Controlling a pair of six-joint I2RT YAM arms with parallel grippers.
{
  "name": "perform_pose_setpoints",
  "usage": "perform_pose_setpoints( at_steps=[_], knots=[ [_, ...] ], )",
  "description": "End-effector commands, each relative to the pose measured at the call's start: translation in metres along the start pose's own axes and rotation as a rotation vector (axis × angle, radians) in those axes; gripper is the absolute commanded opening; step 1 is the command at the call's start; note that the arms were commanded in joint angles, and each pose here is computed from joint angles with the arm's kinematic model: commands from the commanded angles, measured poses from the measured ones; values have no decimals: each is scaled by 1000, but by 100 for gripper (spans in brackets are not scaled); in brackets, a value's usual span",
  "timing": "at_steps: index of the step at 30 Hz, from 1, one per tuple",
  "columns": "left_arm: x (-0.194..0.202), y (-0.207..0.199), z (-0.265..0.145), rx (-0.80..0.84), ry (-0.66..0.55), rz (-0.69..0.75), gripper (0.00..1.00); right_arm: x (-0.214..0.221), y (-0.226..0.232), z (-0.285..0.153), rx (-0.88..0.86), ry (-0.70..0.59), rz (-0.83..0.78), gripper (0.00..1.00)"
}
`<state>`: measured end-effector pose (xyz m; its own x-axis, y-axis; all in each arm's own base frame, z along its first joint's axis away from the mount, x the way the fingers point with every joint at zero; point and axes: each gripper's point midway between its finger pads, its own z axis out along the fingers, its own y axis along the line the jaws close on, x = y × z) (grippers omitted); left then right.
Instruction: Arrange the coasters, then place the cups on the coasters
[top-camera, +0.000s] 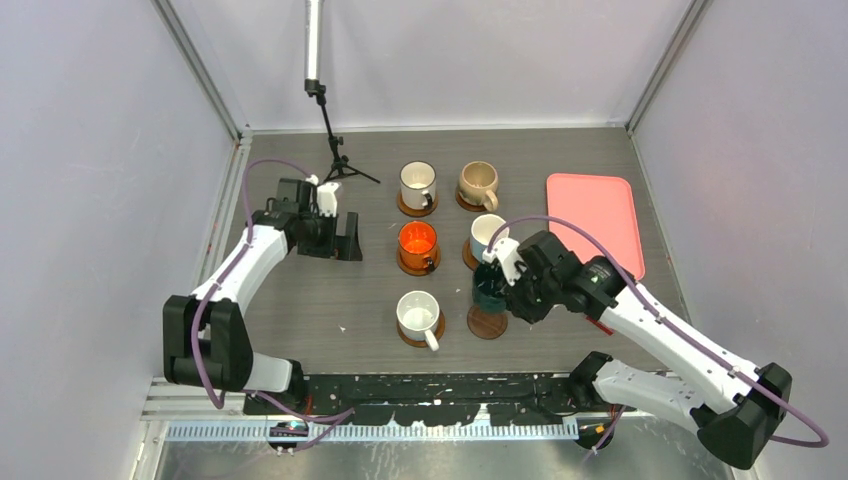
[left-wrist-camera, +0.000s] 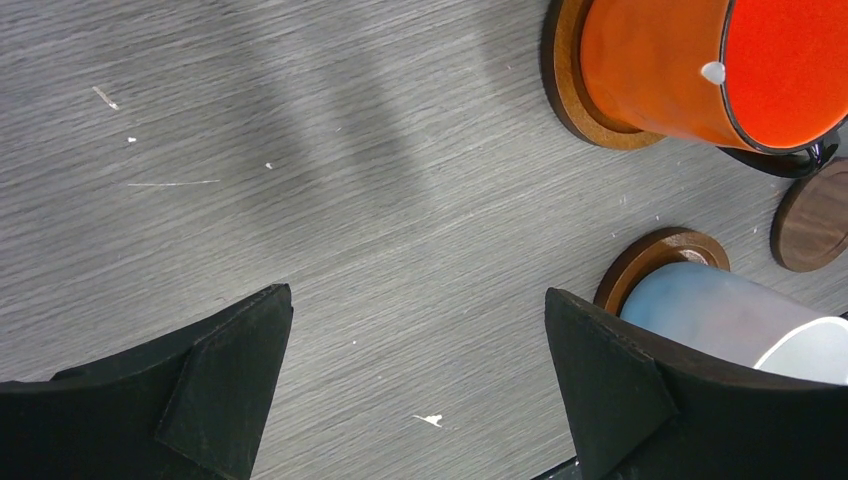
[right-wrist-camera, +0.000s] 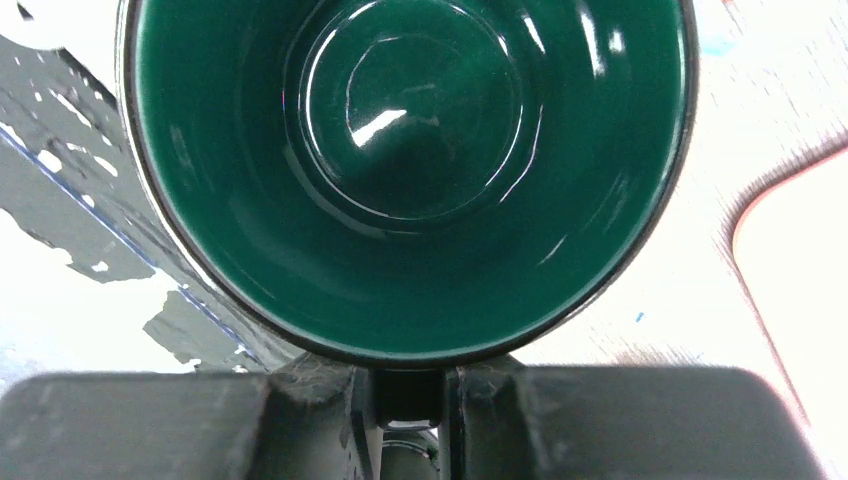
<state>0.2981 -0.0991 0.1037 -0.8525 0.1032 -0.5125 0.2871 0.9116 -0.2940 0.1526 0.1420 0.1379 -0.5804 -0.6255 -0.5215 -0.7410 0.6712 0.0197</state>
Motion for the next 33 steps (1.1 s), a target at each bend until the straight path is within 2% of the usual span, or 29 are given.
perform_pose_setpoints(
  at_steps=[1,5,11,33],
  knots=[
    [-8,-6,-6,17,-51,8,100,-22,6,5,-35,-102,-168,0],
    [-9,-6,-6,13,-56,10,100,-7,9,18,-73,-71,-253,0],
    [-12,-5,-4,12,-57,9,100,4,8,36,-77,-60,-300,0],
    [-19,-1,3,7,-41,20,100,23,0,69,-53,-33,-348,0]
  ],
)
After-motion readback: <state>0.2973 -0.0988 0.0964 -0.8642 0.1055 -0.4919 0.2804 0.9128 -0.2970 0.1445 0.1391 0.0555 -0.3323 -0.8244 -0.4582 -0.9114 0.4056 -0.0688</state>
